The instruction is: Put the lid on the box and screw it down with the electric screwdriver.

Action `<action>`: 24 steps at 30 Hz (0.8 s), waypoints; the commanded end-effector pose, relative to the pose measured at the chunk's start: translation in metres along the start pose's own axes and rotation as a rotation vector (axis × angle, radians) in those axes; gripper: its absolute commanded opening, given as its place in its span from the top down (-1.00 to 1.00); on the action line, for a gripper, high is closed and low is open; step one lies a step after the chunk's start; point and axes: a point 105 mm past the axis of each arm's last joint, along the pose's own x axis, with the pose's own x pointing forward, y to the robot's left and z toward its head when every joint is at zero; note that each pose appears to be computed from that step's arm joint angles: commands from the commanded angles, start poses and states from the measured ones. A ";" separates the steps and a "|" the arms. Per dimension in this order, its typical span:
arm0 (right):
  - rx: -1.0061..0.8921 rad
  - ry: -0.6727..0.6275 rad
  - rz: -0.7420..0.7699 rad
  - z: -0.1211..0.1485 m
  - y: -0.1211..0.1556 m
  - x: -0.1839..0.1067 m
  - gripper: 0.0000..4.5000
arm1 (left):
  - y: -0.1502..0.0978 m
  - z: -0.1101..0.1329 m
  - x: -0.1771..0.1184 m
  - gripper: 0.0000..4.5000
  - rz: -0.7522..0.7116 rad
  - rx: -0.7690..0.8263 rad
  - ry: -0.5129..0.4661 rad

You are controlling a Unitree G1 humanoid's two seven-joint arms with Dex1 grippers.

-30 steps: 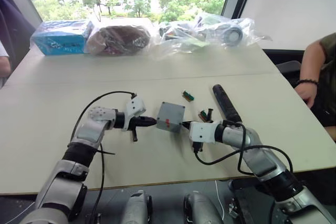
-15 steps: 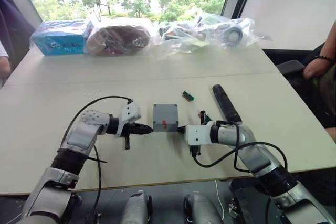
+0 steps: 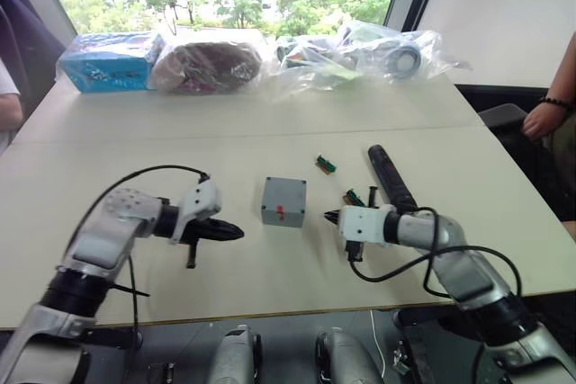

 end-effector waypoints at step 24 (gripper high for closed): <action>0.940 -0.008 -0.336 -0.025 -0.035 -0.024 -0.56 | 0.005 0.114 -0.015 1.00 -0.003 0.188 -0.322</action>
